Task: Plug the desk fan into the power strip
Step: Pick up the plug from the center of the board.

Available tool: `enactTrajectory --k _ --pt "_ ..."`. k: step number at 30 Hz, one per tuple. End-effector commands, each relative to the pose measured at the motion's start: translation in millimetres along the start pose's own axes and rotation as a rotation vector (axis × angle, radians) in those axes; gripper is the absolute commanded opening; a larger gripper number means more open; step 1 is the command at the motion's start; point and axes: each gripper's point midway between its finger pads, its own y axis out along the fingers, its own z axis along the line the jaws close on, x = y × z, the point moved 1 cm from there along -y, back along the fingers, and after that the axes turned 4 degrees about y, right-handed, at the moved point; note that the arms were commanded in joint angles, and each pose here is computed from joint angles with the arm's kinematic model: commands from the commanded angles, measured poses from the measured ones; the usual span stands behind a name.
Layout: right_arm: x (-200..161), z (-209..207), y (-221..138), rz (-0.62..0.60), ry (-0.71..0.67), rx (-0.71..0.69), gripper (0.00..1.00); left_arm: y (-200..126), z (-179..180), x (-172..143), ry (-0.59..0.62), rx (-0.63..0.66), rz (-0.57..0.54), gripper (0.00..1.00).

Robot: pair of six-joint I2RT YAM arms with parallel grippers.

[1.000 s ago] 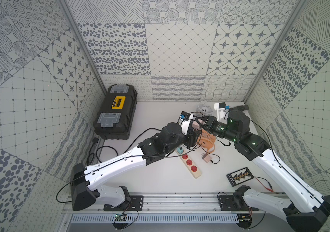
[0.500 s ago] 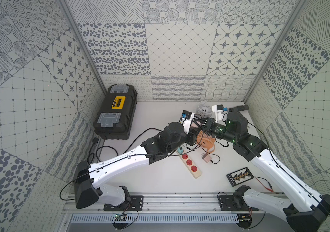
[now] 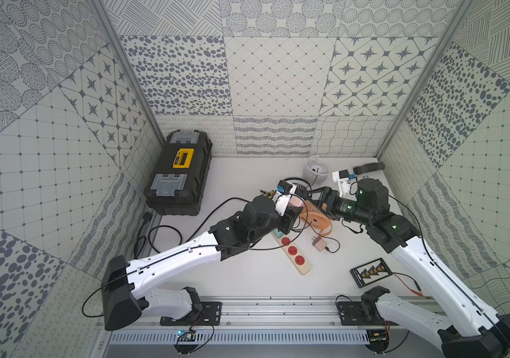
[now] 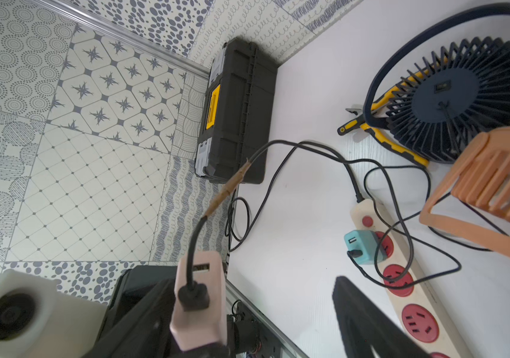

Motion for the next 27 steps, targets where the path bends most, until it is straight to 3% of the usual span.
enactTrajectory --k 1,6,10,18,27 --pt "-30.0 10.6 -7.1 0.178 -0.058 0.063 0.84 -17.3 -24.5 -9.9 0.205 -0.216 0.006 0.0" --pt "-57.4 21.5 -15.1 0.345 -0.051 0.151 0.83 -26.8 -36.1 -20.6 0.305 -0.326 0.035 0.0" --pt "-62.8 22.0 -15.7 0.384 -0.025 0.163 0.81 -27.6 -43.3 -28.6 0.345 -0.382 0.059 0.0" --pt "-59.4 29.6 -11.8 0.408 -0.028 0.18 0.56 -31.5 -55.2 -36.2 0.38 -0.469 0.069 0.0" --pt "-74.6 24.9 -7.3 0.482 -0.002 0.189 0.44 -32.8 -57.4 -39.1 0.383 -0.485 0.079 0.0"
